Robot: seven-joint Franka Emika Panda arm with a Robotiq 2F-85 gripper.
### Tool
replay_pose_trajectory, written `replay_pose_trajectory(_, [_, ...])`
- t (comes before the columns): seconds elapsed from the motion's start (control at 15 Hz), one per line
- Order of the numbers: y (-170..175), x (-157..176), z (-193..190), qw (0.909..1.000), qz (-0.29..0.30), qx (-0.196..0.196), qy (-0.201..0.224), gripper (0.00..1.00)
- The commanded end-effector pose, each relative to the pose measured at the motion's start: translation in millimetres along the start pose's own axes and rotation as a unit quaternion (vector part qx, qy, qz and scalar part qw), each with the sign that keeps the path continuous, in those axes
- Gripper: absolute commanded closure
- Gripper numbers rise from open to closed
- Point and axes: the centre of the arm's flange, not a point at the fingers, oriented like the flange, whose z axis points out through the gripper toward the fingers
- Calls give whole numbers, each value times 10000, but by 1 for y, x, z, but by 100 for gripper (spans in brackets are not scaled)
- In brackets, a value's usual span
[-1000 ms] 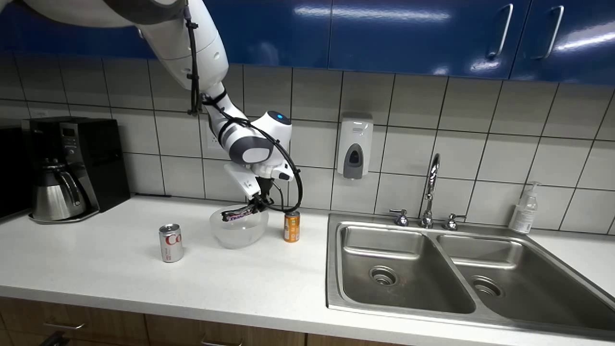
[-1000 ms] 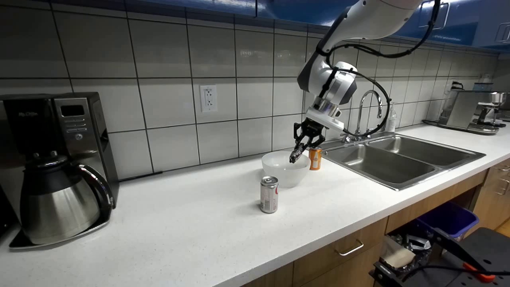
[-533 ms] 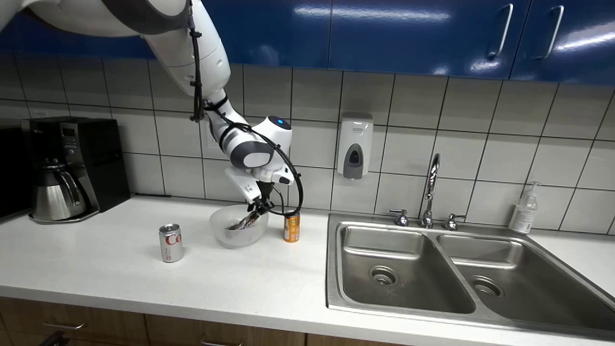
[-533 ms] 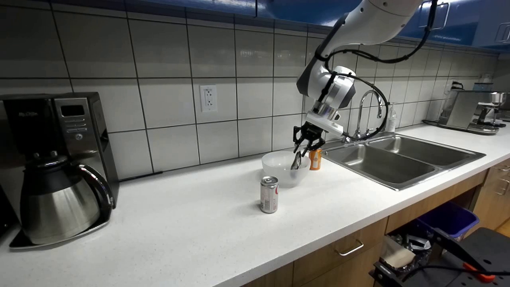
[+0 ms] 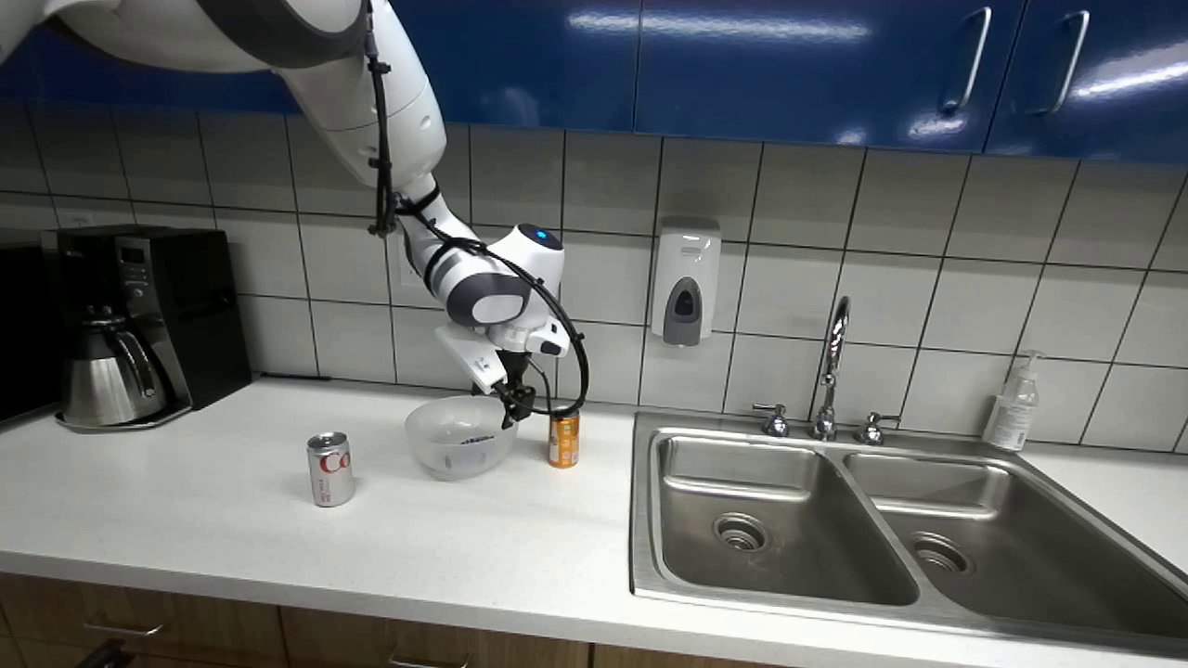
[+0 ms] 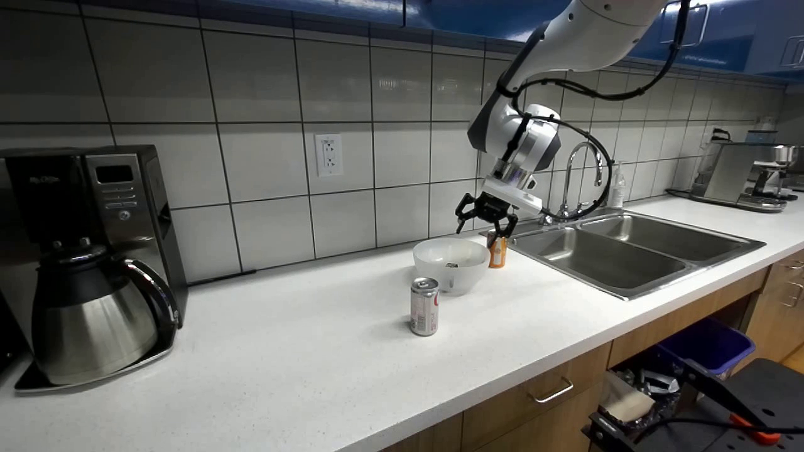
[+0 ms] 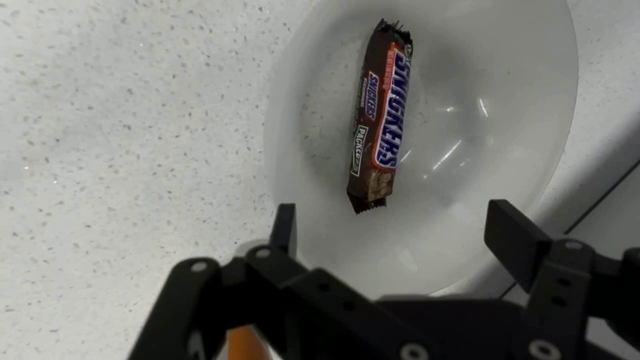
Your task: Put the bar into the bowl
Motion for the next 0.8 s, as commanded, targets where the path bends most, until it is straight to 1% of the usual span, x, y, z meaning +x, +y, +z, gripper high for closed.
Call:
replay_pose_trajectory(0.0, [4, 4, -10, 10000, -55, 25, -66, 0])
replay_pose_trajectory(0.2, [15, -8, -24, 9999, -104, 118, 23, 0])
replay_pose_trajectory(0.47, [28, -23, -44, 9992, -314, 192, 126, 0])
replay_pose_trajectory(0.73, [38, -48, -72, 9979, -557, 259, 194, 0])
